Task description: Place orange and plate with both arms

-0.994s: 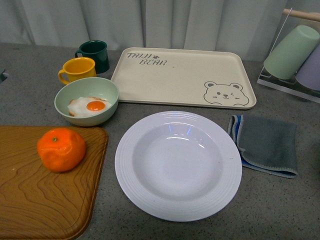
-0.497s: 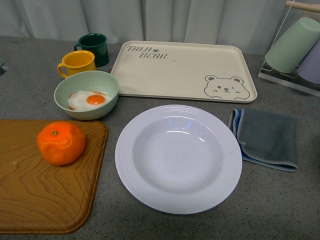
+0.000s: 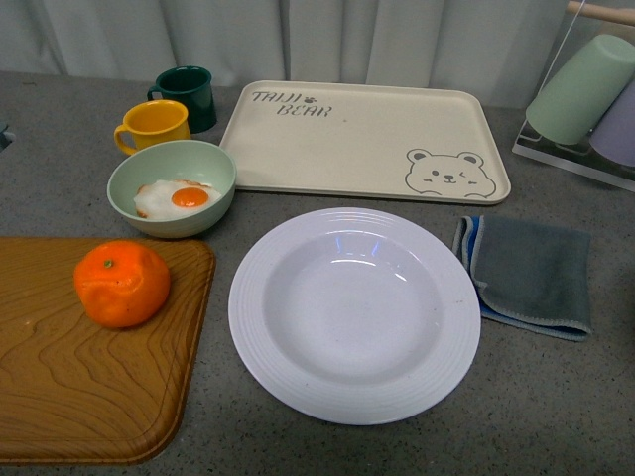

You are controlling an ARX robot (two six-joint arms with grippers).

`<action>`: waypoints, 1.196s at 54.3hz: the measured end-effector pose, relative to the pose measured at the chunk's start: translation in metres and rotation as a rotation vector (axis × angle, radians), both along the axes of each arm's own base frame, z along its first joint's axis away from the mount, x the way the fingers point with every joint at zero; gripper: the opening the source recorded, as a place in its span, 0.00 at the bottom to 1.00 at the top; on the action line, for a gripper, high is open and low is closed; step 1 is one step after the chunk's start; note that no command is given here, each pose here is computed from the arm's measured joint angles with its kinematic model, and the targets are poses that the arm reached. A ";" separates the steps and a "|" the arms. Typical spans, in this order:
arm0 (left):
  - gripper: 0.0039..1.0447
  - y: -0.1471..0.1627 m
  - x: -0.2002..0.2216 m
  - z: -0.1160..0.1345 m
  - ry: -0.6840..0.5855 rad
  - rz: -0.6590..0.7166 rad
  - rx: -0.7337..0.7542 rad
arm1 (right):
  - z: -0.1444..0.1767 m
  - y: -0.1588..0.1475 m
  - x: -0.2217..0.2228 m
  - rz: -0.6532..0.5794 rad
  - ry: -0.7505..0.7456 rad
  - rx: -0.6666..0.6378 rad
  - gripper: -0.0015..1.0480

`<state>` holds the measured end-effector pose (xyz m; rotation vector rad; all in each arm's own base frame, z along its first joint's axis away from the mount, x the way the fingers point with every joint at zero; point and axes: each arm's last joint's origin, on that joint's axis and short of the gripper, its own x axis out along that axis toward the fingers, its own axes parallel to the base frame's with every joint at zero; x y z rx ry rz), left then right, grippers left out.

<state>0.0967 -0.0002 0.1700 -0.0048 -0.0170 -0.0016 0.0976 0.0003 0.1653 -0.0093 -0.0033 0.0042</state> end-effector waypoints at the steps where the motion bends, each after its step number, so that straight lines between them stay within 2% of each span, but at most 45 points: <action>1: 0.94 0.000 0.000 0.000 0.000 0.000 0.000 | 0.000 0.000 0.000 0.000 0.000 0.000 0.91; 39: 0.94 0.000 0.000 0.000 0.000 0.000 0.000 | 0.000 0.000 0.000 0.000 0.000 0.000 0.91; 41: 0.94 0.000 0.000 -0.001 0.051 0.033 -0.019 | 0.000 0.000 0.000 0.000 0.000 0.000 0.91; 43: 0.94 0.001 0.003 -0.005 0.221 0.087 -0.046 | 0.000 0.000 0.000 0.000 0.000 0.000 0.91; 45: 0.94 0.000 0.008 -0.008 0.295 0.095 -0.054 | 0.000 0.000 0.000 0.000 -0.001 0.000 0.91; 50: 0.94 -0.002 0.018 -0.013 0.362 0.064 -0.057 | 0.000 0.000 0.000 0.000 0.000 0.000 0.91; 58: 0.94 -0.003 0.050 -0.003 0.436 0.013 -0.096 | 0.000 0.000 0.000 0.000 -0.001 0.000 0.91; 65: 0.94 -0.008 0.085 -0.004 0.567 -0.055 -0.110 | 0.000 0.000 0.000 0.000 -0.001 0.000 0.91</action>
